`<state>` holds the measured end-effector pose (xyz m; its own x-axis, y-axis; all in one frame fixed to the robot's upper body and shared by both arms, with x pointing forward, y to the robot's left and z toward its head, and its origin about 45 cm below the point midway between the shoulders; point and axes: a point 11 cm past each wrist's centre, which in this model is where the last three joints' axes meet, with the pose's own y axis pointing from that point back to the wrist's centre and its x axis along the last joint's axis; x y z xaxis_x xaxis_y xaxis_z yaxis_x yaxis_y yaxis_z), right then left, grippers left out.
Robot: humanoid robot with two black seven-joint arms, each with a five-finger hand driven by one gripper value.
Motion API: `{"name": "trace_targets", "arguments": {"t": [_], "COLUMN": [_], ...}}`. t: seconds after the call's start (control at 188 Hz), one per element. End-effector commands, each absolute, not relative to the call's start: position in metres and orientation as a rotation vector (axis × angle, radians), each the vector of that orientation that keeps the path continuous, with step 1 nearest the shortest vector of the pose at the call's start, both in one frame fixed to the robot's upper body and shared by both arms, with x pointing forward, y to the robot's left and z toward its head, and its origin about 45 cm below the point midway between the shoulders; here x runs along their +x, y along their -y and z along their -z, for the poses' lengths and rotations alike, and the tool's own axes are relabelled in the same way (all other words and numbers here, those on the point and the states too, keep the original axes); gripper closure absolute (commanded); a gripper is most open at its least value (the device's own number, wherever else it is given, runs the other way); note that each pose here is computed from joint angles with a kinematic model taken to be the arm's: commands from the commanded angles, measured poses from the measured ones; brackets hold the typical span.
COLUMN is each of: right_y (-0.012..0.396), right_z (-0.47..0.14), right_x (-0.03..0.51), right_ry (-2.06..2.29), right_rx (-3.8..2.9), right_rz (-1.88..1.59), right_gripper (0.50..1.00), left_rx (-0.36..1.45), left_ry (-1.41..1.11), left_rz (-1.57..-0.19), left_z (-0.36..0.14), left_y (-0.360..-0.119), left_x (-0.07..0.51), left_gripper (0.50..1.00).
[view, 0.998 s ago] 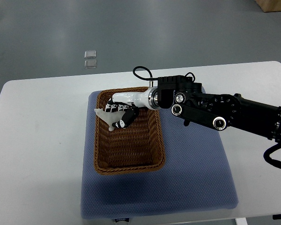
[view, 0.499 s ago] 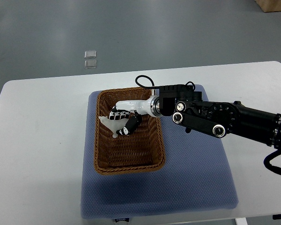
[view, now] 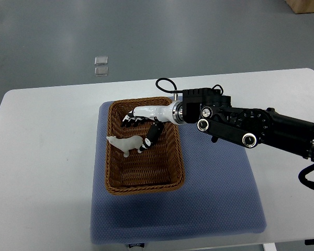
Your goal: Place white bear in brown basket with right hand
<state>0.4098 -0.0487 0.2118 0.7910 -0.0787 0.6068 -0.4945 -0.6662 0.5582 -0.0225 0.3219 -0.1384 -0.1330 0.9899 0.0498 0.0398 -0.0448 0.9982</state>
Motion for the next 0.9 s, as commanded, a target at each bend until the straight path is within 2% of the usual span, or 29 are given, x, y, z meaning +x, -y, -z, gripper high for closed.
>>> {"name": "trace_targets", "arguments": {"t": [0.0,0.08,0.313,0.541,0.77,0.897], "right_y": [0.054,0.064,0.096,0.125,0.174,0.170], "right_z": [-0.224,-0.239,-0.285,-0.311,-0.285,-0.247], "right_x": [0.418,0.428,0.455,0.472,0.473,0.461], "right_ry": [0.447,0.491,0.679,1.025,1.411,1.552], "right_rx": [2.219,2.214,2.291,2.548,2.727,2.785], "right_rz": [-0.730,-0.743,-0.693,-0.376,0.103,0.452], "right_gripper": [0.628,0.611,0.609,0.599,0.587,0.587], "left_rx": [1.204,1.203,1.204,1.204,1.204,1.204], "left_ry": [-1.313,-1.314,-1.313,-1.313,-1.313,-1.313], "left_rz": [-1.326,-1.327,-1.326,-1.326,-1.326,-1.326], "left_z": [0.138,0.138,0.138,0.138,0.138,0.138], "left_y": [-0.322,-0.321,-0.322,-0.321,-0.321,-0.321], "left_x": [-0.022,-0.022,-0.022,-0.022,-0.022,-0.022], "left_gripper": [0.500,0.500,0.500,0.500,0.500,0.500]}}
